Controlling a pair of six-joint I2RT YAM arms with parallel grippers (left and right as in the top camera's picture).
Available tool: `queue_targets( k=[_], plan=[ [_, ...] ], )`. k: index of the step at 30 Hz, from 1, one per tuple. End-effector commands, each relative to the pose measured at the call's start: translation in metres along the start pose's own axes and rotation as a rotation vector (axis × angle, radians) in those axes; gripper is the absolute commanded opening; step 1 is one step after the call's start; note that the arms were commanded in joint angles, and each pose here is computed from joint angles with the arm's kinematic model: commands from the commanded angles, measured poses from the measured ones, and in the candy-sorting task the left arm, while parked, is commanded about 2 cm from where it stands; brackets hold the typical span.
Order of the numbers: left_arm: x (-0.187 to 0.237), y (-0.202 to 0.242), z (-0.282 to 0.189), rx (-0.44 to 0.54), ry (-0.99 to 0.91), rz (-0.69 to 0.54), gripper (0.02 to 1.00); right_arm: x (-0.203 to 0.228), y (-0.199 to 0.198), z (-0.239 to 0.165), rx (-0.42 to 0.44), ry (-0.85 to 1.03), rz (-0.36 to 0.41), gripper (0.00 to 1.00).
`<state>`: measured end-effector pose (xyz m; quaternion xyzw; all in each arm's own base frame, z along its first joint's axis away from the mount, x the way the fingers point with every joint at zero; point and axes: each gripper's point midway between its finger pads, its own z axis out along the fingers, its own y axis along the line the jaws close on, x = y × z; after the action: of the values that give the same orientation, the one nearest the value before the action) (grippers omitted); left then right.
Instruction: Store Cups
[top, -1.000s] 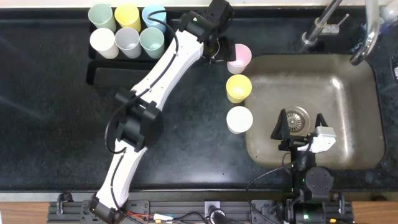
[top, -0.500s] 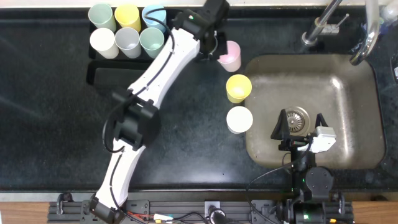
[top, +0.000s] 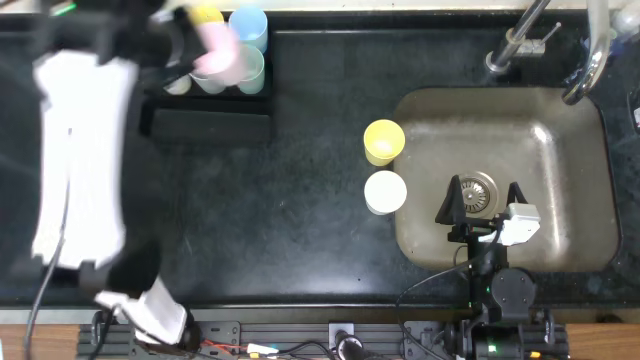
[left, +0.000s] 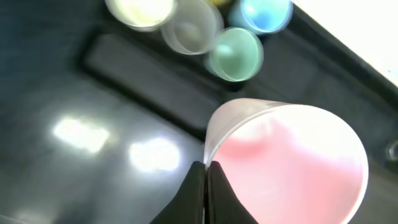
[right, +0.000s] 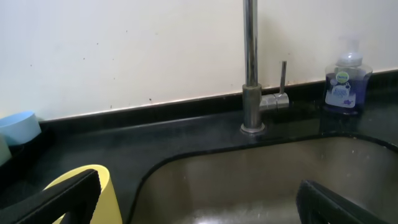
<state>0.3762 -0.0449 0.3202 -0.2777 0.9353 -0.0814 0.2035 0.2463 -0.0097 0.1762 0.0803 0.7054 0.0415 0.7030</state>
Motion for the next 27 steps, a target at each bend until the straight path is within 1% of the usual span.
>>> queue_targets(
  k=[1,4,8,11,15,19,24,27],
  plan=[
    [-0.003,0.049,0.023,-0.155,0.031,-0.128,0.036,0.004,0.002,0.000,-0.011,0.002,-0.006,0.996],
    [-0.004,0.072,0.052,-0.151,0.068,-0.204,0.038,0.004,0.002,0.000,-0.011,0.002,-0.006,0.998],
    [-0.002,0.105,0.092,-0.154,0.069,-0.278,0.036,0.004,0.002,0.000,-0.011,0.002,-0.006,0.998],
    [0.008,0.126,0.114,-0.183,0.096,-0.315,0.038,0.004,0.002,0.000,-0.011,0.002,-0.006,0.998],
    [0.009,0.142,0.123,-0.209,0.102,-0.346,0.036,0.004,0.002,0.000,-0.011,0.002,-0.006,0.998],
    [0.001,0.150,0.122,-0.244,0.056,-0.344,0.036,0.004,0.002,0.000,-0.011,0.002,-0.006,0.998],
    [-0.014,0.144,0.128,-0.209,0.006,-0.343,0.036,0.004,0.002,0.000,-0.011,0.002,-0.006,0.993],
    [-0.016,0.144,0.132,-0.209,0.004,-0.345,0.036,0.004,0.002,0.000,-0.011,0.002,-0.006,0.998]
  ],
)
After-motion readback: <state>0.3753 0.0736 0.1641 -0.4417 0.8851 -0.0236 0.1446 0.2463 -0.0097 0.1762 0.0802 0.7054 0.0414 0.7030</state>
